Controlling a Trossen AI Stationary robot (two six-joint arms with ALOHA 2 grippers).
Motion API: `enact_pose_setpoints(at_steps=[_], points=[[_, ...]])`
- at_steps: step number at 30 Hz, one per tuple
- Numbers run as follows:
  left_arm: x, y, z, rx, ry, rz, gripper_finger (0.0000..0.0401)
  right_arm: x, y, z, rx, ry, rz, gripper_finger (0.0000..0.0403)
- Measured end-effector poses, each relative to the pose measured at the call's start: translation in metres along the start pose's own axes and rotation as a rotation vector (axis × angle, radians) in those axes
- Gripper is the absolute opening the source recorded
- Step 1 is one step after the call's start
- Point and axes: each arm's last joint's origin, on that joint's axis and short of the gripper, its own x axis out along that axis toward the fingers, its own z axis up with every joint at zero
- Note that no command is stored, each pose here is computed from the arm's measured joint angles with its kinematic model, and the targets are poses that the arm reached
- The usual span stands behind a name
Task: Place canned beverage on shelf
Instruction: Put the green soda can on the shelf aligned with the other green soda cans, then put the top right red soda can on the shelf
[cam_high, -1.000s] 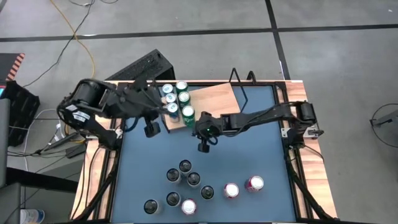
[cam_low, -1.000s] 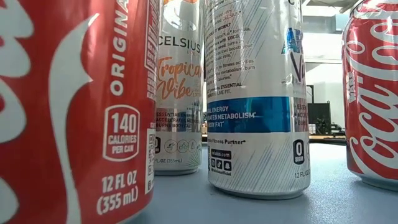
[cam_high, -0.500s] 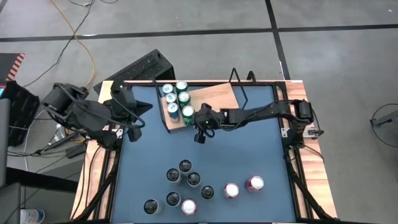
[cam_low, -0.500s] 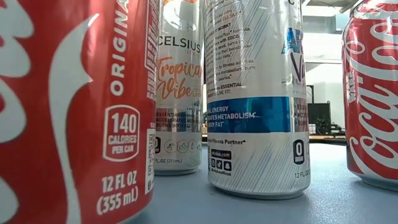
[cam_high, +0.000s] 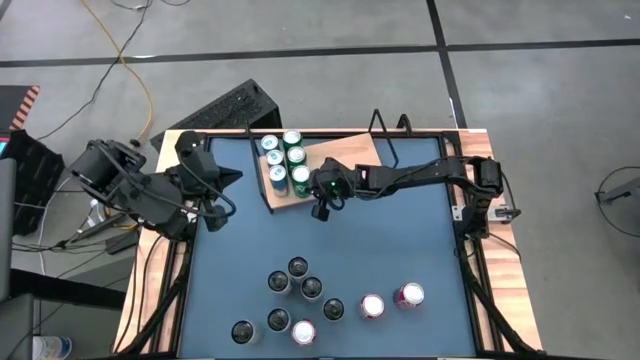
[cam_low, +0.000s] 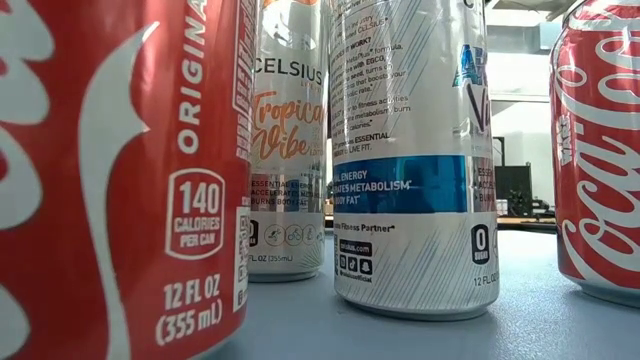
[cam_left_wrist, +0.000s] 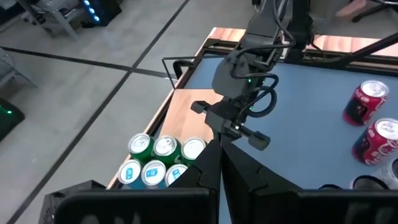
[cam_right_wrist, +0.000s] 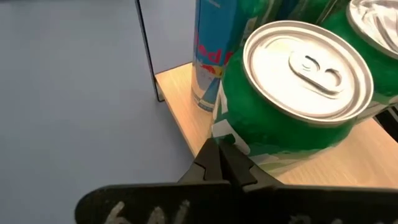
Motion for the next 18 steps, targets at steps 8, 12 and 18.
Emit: enact_pose_setpoints(at_steps=[8, 12, 18], points=[[-0.001, -0.001, 0.000, -0.068, 0.005, -0.015, 0.0000, -0.009, 0.010, 0.002, -0.018, 0.005, 0.028, 0.0000], [-0.005, -0.004, -0.002, -0.119, 0.005, -0.045, 0.0000, -0.045, 0.022, 0.025, -0.084, -0.052, 0.063, 0.0000], [-0.001, -0.016, -0.006, -0.149, 0.085, -0.147, 0.0000, -0.111, 0.027, 0.058, -0.185, -0.152, 0.080, 0.0000]])
